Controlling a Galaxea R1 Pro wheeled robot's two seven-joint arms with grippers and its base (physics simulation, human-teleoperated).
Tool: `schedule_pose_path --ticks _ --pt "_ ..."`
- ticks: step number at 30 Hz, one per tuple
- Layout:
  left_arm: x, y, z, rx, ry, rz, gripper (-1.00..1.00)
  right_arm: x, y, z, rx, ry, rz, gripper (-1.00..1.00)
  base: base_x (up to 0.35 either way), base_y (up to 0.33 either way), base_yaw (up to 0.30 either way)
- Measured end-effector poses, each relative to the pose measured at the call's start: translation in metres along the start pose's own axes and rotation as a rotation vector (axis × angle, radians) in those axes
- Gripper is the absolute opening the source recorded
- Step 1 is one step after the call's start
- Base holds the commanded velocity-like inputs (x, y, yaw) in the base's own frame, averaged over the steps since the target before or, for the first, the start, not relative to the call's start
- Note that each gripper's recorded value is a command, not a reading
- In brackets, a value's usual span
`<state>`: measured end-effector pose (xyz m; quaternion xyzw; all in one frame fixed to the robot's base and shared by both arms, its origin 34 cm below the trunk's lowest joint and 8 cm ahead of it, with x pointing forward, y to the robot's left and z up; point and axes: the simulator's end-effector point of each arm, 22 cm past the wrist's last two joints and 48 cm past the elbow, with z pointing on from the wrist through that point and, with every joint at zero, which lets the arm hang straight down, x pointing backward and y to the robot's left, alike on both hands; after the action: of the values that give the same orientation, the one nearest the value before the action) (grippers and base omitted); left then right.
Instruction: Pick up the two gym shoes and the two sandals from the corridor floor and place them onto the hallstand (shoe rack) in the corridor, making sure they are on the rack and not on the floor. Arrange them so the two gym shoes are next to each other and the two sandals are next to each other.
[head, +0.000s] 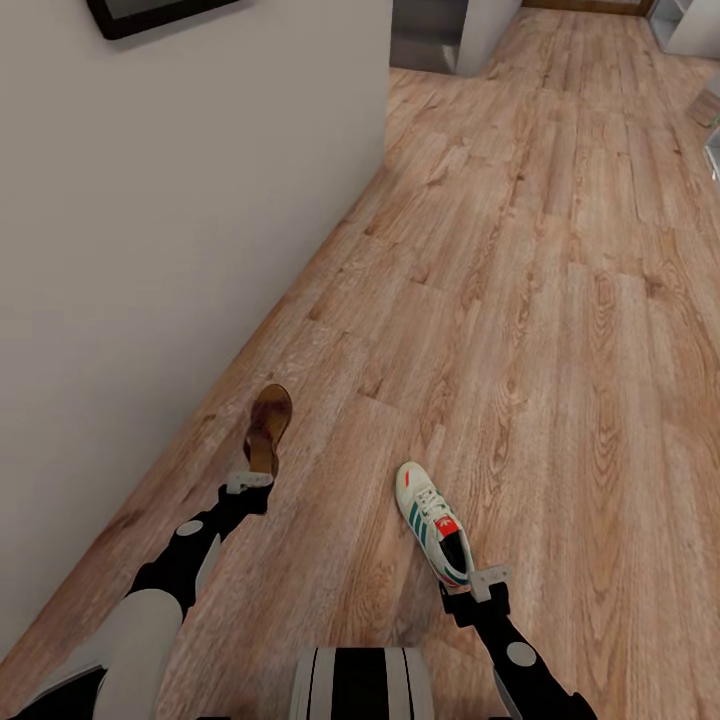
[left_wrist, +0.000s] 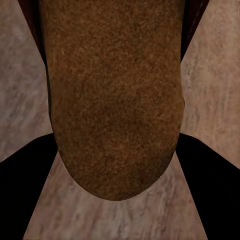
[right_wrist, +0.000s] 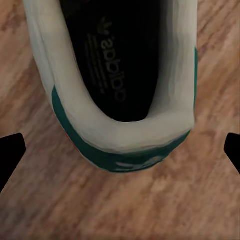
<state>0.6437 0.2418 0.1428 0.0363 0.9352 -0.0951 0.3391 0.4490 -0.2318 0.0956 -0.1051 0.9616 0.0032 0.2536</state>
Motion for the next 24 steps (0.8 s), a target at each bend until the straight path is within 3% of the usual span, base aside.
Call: schedule_pose_path --ticks 24 --pt "0.0001 0.0011 -0.0002 -0.004 0.001 -0.002 -1.00 0.0000 -0.0003 -0.0001 0.000 0.000 0.000 1.00 0.058 0.000 0.000"
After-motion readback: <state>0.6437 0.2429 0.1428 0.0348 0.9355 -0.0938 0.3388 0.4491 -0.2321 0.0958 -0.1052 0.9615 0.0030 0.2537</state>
